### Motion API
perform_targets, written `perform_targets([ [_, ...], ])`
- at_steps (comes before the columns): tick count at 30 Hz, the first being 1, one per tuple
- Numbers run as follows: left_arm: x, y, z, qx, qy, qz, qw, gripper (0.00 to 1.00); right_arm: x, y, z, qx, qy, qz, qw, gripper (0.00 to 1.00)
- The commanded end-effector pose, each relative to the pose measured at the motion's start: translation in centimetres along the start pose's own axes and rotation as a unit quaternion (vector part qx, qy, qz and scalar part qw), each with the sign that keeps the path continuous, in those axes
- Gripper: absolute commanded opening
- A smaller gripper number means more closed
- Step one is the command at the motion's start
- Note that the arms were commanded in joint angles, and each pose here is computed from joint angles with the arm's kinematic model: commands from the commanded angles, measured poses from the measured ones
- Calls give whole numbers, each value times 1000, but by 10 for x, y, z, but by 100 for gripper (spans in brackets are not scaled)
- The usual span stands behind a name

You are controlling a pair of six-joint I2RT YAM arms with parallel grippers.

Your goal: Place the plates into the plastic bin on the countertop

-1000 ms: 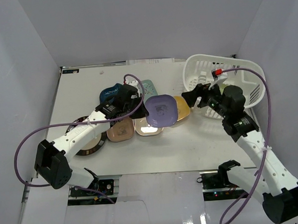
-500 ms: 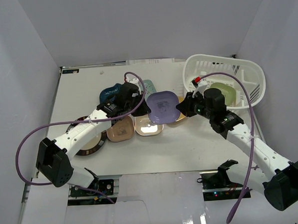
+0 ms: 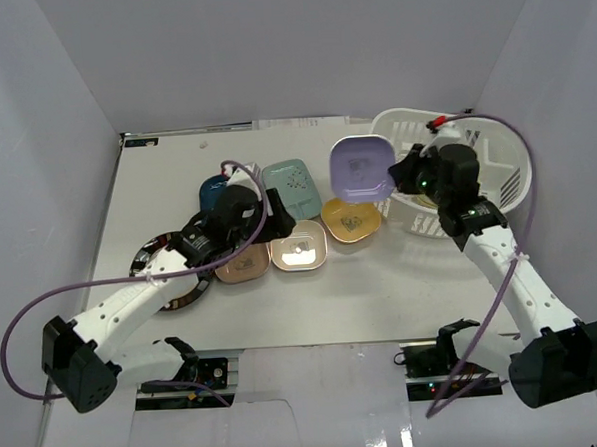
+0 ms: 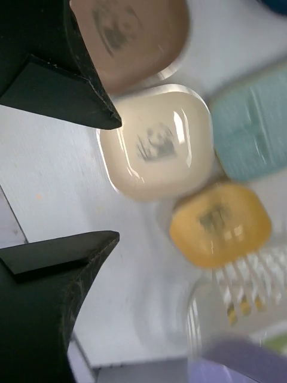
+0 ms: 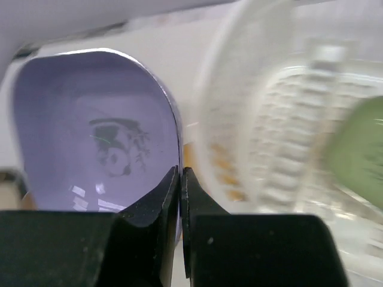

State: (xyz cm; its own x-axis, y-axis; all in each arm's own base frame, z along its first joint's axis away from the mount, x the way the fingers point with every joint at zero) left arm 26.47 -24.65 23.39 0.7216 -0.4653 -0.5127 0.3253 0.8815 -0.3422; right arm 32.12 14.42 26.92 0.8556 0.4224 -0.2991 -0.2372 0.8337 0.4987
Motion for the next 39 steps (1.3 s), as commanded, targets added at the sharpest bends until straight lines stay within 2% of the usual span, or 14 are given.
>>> perform_targets([
  [1, -25, 78, -63, 5, 62, 150, 987, 79, -12, -78, 79, 52, -128, -131, 982, 8],
  [5, -42, 115, -100, -71, 52, 231, 969, 75, -11, -159, 80, 121, -141, -235, 954, 8],
  [8, -45, 121, -106, -111, 27, 234, 966, 79, -7, -198, 78, 161, -138, -275, 938, 8],
  [16, -32, 131, -119, -119, 25, 254, 960, 89, 11, -261, 61, 164, -90, -354, 916, 8],
  [21, -23, 135, -120, -148, 19, 269, 952, 93, 11, -276, 53, 151, -78, -381, 909, 9],
  [24, -15, 137, -119, -161, 19, 270, 949, 93, 14, -276, 49, 153, -72, -378, 910, 20],
  [25, -13, 139, -117, -167, 18, 271, 948, 93, 14, -275, 52, 153, -75, -374, 912, 32],
  [28, -8, 146, -122, -174, 25, 283, 943, 91, 14, -258, 65, 151, -88, -340, 924, 61],
  [29, -7, 148, -122, -177, 24, 285, 942, 90, 14, -252, 68, 151, -93, -330, 927, 65],
  [32, -3, 155, -124, -186, 23, 291, 938, 88, 14, -213, 82, 135, -113, -271, 946, 66],
  [34, 0, 157, -128, -190, 27, 292, 937, 85, 21, -164, 83, 98, -110, -207, 967, 60],
  [36, 1, 160, -131, -188, 30, 300, 935, 84, 31, -119, 70, 57, -89, -134, 985, 57],
  [37, 0, 162, -135, -185, 37, 308, 933, 83, 38, -69, 51, 11, -61, -69, 996, 56],
  [39, -2, 164, -138, -188, 42, 310, 931, 82, 43, -26, 2, -31, 6, 18, 999, 54],
])
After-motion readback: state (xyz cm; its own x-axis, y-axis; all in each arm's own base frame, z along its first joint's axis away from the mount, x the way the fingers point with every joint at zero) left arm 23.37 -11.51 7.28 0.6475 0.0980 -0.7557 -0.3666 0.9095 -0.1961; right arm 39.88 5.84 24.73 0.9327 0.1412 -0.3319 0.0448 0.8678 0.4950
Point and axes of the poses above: each gripper's point midway between its finger pads, its own x axis out along the fingers, its own y axis along the line the jaws close on, z = x × y, the point moved 2 cm from there along -x, back along the fingers, and after that the axes turned 10 degrees about x, right-handed, at the moved point
